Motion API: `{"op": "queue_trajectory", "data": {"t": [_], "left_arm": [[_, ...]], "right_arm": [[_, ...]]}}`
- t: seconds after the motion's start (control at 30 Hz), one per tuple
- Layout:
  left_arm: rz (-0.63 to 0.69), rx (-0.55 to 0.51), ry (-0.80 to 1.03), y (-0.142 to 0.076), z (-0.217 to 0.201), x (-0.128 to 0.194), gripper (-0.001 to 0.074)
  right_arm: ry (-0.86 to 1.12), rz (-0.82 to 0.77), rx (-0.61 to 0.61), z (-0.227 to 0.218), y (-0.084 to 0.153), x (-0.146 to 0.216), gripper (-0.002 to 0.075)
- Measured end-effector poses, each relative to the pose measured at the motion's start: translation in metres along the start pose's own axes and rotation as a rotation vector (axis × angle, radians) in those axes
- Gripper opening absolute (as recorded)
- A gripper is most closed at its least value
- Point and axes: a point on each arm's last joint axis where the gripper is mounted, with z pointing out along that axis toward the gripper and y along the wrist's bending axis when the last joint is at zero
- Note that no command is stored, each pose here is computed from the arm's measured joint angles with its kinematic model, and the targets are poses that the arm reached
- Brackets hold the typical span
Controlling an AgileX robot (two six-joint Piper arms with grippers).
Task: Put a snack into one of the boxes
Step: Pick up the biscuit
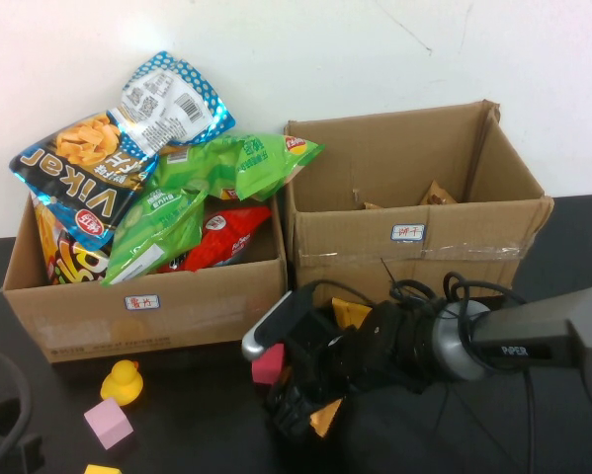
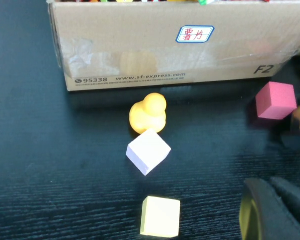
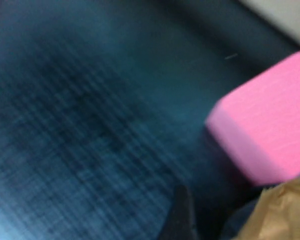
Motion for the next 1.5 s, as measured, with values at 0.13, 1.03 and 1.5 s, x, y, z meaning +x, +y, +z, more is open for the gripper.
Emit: {"op": "queue_trajectory", "data": {"t": [0.13, 1.03, 1.5], "left_arm": [[0.006, 0.0, 0.0, 0.0, 0.0, 0.0, -0.0001], [0.04, 0.01, -0.002, -0.001, 0.0, 0.0, -0.0001], [0.033, 0.015, -0.002, -0.001, 0.0, 0.0, -0.0001]], "right_arm": [[0.028, -0.003, -0.065, 0.0, 0.006, 0.003, 0.0572], [0.121, -0.32, -0.071, -0.019, -0.004, 0.001, 0.0572], [0.23, -0.245, -0.156, -0.017, -0.005, 0.016, 0.0258]]}}
